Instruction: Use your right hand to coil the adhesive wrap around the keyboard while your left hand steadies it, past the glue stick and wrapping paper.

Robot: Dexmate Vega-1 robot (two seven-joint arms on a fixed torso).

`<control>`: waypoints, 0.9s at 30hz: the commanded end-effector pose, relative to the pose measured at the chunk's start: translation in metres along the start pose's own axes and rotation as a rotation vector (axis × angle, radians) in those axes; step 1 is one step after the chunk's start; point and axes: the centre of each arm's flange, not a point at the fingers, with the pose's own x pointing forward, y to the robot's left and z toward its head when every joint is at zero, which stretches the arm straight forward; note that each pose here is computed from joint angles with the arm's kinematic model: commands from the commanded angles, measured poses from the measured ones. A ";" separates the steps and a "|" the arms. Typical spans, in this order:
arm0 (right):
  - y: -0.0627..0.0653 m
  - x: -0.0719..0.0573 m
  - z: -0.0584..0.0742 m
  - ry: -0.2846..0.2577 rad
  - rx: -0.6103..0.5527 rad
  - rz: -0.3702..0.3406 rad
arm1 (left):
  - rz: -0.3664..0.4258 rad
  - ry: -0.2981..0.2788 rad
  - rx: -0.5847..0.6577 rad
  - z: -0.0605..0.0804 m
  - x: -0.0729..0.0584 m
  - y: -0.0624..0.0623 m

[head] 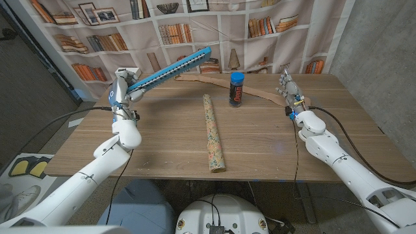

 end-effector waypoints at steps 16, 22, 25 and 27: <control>-0.019 0.001 0.015 -0.017 -0.136 -0.021 | 0.018 -0.055 0.010 0.007 0.003 -0.003; -0.025 0.003 0.018 -0.019 -0.156 -0.025 | 0.011 -0.064 0.006 0.009 0.005 -0.006; -0.027 0.004 0.018 -0.017 -0.164 -0.030 | 0.011 -0.065 0.005 0.009 0.006 -0.007; -0.028 0.005 0.018 -0.019 -0.173 -0.029 | 0.010 -0.066 0.005 0.009 0.006 -0.008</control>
